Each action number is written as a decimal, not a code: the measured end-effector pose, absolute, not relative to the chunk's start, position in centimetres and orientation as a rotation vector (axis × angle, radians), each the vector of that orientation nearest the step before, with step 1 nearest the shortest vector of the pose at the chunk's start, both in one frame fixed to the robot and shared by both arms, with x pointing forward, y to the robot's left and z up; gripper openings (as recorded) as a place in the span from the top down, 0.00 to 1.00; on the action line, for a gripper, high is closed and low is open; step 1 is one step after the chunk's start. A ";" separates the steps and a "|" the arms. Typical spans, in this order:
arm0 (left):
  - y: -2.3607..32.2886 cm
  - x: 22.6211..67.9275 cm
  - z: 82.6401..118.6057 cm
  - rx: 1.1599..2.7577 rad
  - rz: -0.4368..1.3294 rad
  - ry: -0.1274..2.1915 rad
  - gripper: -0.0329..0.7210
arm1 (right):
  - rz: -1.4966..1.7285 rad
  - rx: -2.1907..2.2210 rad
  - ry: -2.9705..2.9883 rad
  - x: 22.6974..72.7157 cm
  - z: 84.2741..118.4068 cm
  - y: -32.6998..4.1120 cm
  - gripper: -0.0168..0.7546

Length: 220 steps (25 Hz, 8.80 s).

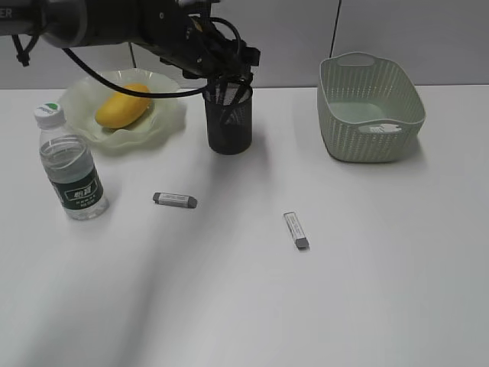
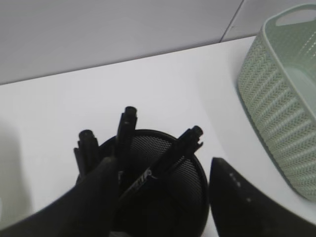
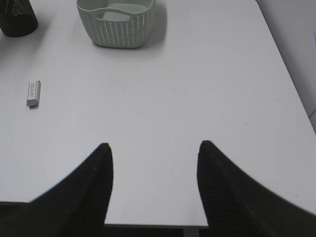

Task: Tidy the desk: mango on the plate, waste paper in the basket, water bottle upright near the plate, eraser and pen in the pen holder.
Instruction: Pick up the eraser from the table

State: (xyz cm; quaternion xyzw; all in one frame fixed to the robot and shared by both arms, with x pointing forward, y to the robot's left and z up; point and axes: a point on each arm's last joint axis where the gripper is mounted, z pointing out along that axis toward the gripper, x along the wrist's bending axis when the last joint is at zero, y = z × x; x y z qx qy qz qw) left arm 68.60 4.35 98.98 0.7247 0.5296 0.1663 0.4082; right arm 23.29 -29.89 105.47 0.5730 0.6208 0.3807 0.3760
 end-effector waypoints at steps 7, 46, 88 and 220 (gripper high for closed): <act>4.1 67.8 101.5 1.793 0.418 1.304 0.38 | 0.974 1.466 1.588 23.3 105.5 -29.9 0.41; 26.0 66.7 110.9 1.896 0.435 1.976 0.18 | 0.974 1.466 1.588 23.3 105.5 -29.9 0.41; 29.9 27.3 110.1 1.638 0.741 1.657 0.25 | 0.974 1.466 1.588 23.3 105.5 -29.9 0.41; 30.7 22.9 105.9 1.497 0.929 1.549 0.63 | 0.452 2.013 2.338 54.1 108.7 -14.7 0.21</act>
